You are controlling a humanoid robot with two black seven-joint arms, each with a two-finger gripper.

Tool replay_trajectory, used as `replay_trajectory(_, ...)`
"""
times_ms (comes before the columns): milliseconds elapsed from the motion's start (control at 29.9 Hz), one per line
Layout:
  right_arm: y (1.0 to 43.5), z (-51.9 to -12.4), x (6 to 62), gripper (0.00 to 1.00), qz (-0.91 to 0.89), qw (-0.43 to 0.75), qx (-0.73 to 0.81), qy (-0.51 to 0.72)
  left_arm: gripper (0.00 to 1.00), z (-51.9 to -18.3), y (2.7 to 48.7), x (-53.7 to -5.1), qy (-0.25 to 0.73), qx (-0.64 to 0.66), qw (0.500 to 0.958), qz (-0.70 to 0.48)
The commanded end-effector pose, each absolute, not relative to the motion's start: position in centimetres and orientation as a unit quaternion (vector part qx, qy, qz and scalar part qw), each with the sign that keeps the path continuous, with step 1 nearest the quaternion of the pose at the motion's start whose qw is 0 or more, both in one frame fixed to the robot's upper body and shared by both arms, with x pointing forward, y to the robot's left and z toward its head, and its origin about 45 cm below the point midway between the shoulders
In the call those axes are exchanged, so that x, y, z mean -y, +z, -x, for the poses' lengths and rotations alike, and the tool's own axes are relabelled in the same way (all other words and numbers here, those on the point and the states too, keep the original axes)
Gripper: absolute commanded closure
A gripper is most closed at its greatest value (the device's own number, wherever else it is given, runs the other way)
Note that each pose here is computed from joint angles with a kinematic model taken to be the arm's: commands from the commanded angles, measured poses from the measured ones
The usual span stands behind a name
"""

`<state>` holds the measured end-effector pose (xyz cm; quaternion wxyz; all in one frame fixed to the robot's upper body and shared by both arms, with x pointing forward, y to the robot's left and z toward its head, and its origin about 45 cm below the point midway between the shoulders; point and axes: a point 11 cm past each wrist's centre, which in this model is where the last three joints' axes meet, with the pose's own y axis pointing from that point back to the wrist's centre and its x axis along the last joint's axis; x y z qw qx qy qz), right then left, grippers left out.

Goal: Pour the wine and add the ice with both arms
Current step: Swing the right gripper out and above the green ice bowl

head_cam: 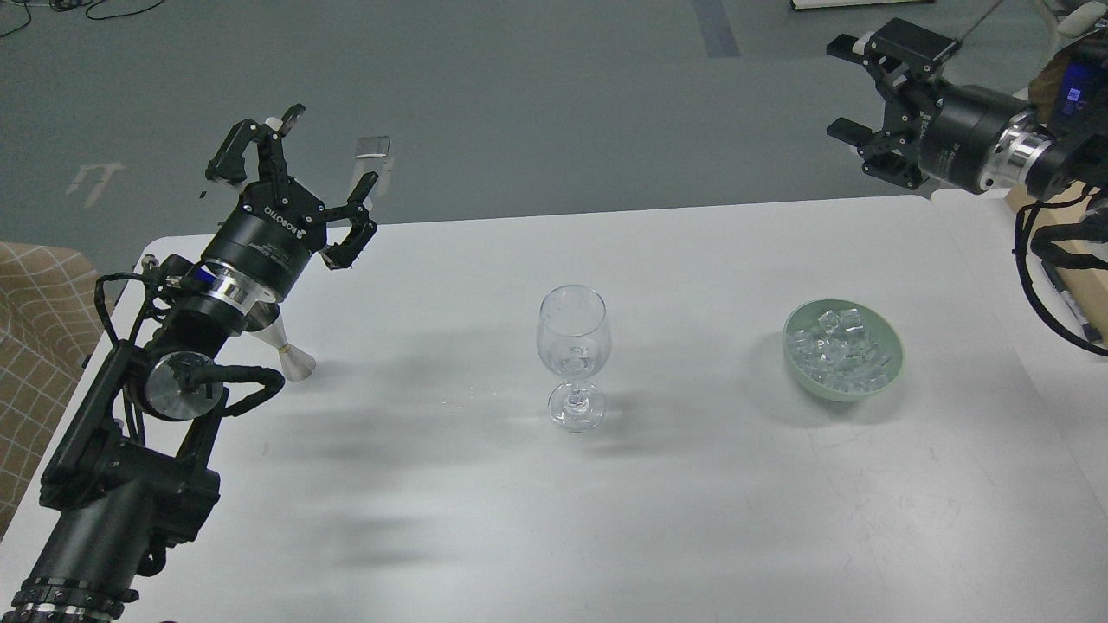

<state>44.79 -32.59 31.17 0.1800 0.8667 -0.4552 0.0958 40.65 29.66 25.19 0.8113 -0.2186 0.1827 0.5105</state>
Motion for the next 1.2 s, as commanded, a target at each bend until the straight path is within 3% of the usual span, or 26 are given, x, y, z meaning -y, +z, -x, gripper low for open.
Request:
replay_trajectory(0,30.9,-44.6,33.0,0.01,-0.849,0.240,0.446,0.150,0.02,-40.6,25.2,-29.6,0.510,-0.182,0.812,0.218)
replay_trajectory(535,28.6,-43.5,33.0,0.02,-0.783,0.379,0.395,0.294,0.02,-40.7,25.4,-29.6,0.509,-0.180,0.813,0.218)
replay_trajectory(1003,27.1,-38.8,34.0,0.03,-0.719,0.481,0.286,0.412,0.02,-40.8,25.4,-29.5,0.512,-0.181,0.811,0.218)
replay_trajectory(1103,25.2,-37.5,34.9,0.05,-0.717,0.501,0.272,0.401,0.02,-40.8,25.4,-29.6,0.511,-0.182,0.811,0.218)
replay_trajectory(1170,24.4,-37.0,35.0,0.12,-0.709,0.514,0.256,0.409,0.02,-40.7,25.3,-29.6,0.512,-0.182,0.811,0.218)
